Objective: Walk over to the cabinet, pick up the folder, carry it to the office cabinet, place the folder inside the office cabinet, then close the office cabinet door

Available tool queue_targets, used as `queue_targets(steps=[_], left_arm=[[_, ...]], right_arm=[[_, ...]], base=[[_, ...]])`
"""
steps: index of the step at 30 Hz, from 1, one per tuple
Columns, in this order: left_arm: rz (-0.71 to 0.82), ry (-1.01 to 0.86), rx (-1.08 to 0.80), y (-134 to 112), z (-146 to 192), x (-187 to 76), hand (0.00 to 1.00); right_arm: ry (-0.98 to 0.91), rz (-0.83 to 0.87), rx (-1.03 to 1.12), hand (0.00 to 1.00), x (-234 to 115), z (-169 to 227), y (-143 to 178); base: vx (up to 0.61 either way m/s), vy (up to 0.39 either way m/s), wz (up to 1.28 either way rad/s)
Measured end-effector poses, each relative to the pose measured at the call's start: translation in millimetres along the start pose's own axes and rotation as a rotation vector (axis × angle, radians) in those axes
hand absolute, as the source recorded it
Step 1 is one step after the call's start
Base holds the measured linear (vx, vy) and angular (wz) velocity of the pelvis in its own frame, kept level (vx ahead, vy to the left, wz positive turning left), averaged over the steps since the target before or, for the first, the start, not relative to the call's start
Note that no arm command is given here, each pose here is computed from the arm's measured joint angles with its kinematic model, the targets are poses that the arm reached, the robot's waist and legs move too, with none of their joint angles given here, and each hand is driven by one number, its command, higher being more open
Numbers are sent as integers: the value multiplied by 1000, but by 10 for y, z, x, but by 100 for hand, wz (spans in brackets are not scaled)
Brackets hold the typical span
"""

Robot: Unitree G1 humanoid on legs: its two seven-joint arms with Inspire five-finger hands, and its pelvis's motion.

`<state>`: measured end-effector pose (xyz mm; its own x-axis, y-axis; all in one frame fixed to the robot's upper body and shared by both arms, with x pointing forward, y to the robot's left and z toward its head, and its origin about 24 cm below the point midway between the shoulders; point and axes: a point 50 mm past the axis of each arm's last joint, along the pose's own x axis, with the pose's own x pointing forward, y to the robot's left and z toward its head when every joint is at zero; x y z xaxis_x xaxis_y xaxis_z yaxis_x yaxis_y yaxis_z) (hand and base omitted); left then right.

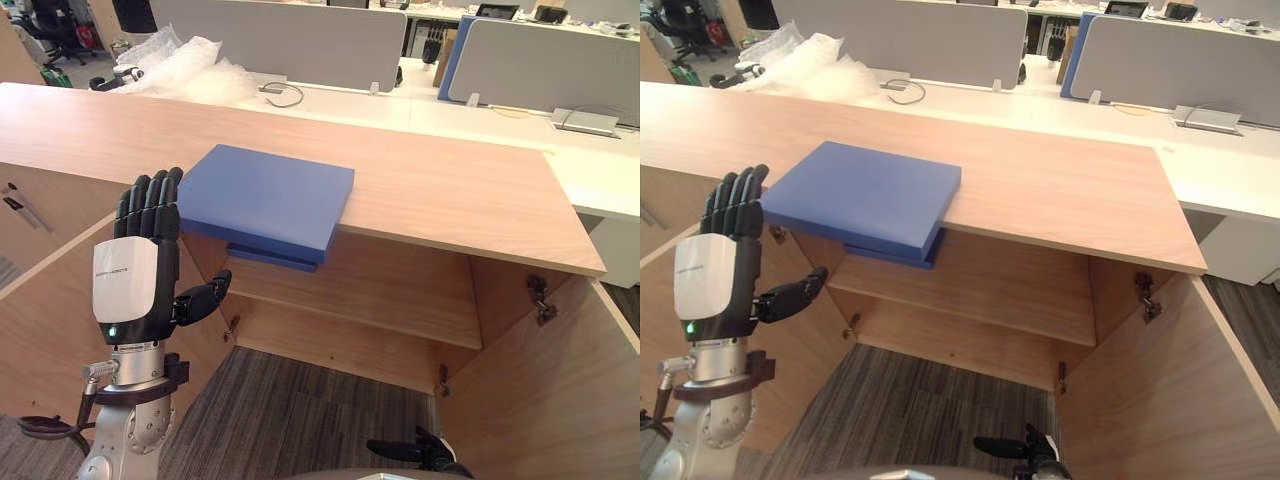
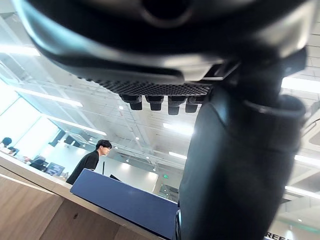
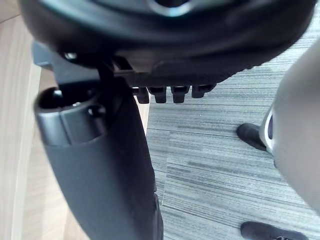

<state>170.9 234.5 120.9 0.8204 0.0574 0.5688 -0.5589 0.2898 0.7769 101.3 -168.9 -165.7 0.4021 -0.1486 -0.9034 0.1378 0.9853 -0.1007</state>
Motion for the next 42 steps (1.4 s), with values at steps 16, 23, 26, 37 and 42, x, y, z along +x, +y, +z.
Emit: queue_targets(steps=[16, 23, 26, 37, 42], left_arm=[[-160, -14, 144, -298, -340, 192, 100], [-267, -90, 254, -394, -458, 331, 100], [-289, -150, 297, -433, -430, 401, 100], [-338, -215, 385, -518, -464, 513, 100], [-326, -231, 410, -534, -456, 593, 100]], right_arm=[[-13, 19, -103, 100, 2, 18, 1], [-51, 30, -154, 100, 5, 100, -7], [-56, 32, -161, 100, 4, 109, -7], [-75, 53, -191, 100, -1, 144, 31], [-74, 47, -198, 100, 0, 139, 7]], base=[[-47, -1, -5], [5, 18, -9], [4, 48, -5], [-22, 41, -6], [-13, 9, 0]])
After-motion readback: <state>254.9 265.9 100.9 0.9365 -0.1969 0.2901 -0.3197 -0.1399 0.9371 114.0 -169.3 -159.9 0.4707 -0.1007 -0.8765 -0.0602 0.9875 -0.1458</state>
